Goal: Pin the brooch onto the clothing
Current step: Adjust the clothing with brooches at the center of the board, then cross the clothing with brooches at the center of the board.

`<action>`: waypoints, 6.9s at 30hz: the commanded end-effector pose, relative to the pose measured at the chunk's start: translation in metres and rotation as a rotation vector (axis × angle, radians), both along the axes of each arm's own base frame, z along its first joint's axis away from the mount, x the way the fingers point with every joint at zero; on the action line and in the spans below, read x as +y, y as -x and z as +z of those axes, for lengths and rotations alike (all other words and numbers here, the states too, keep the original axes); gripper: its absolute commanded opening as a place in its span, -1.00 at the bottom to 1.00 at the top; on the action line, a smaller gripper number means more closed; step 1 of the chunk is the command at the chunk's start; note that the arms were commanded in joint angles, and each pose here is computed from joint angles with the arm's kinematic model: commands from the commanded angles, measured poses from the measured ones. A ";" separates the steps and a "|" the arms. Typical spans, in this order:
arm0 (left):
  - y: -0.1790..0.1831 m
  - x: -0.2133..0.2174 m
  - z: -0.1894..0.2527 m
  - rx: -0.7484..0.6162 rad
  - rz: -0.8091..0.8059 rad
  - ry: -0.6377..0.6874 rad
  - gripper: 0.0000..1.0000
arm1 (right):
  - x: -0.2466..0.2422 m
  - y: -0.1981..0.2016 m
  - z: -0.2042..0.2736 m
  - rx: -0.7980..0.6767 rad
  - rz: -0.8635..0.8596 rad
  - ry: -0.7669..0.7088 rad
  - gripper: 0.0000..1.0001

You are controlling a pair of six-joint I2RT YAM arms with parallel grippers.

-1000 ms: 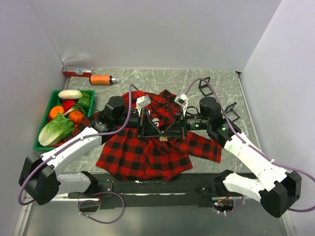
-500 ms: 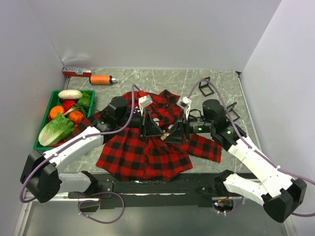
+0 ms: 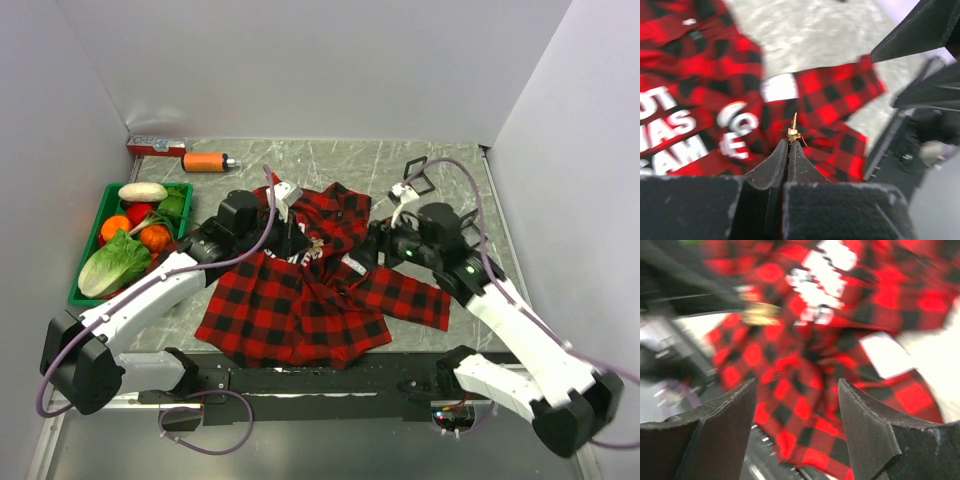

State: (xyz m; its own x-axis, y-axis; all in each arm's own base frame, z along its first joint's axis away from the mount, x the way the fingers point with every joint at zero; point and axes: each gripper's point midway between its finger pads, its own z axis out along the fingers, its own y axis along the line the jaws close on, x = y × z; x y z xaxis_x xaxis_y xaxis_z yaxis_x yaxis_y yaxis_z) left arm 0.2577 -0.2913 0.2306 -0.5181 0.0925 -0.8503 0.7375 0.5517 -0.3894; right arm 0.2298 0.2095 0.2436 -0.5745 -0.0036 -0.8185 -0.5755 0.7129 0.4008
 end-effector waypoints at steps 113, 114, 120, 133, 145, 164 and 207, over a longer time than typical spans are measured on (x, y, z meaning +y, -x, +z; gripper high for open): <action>-0.090 -0.038 -0.017 0.153 0.391 0.340 -0.98 | -0.037 -0.094 -0.121 0.135 -0.359 0.079 0.32; -0.090 -0.038 -0.020 0.158 0.392 0.359 -0.98 | -0.036 -0.093 -0.120 0.136 -0.358 0.069 0.29; -0.094 -0.037 -0.032 0.196 0.410 0.416 -0.98 | -0.035 -0.088 -0.120 0.144 -0.355 0.047 0.25; -0.099 -0.017 -0.063 0.263 0.503 0.456 -0.98 | -0.037 -0.086 -0.119 0.149 -0.363 0.044 0.23; -0.105 -0.016 -0.080 0.301 0.508 0.476 -0.98 | -0.037 -0.084 -0.116 0.147 -0.361 0.044 0.20; -0.107 -0.016 -0.098 0.325 0.521 0.454 -0.98 | -0.036 -0.084 -0.116 0.149 -0.357 0.046 0.18; -0.100 -0.020 -0.137 0.413 0.522 0.443 -0.98 | 0.016 -0.112 -0.144 0.114 -0.226 0.165 0.19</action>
State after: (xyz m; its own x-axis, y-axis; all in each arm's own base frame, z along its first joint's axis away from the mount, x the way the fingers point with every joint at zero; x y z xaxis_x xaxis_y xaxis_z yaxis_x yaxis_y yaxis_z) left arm 0.3573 -0.3070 0.0855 -0.6877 -0.5392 -0.4862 0.1450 0.5542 -0.8197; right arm 0.3172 0.2162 0.0739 -0.7425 0.0111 -0.6697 -0.3109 0.8800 0.3592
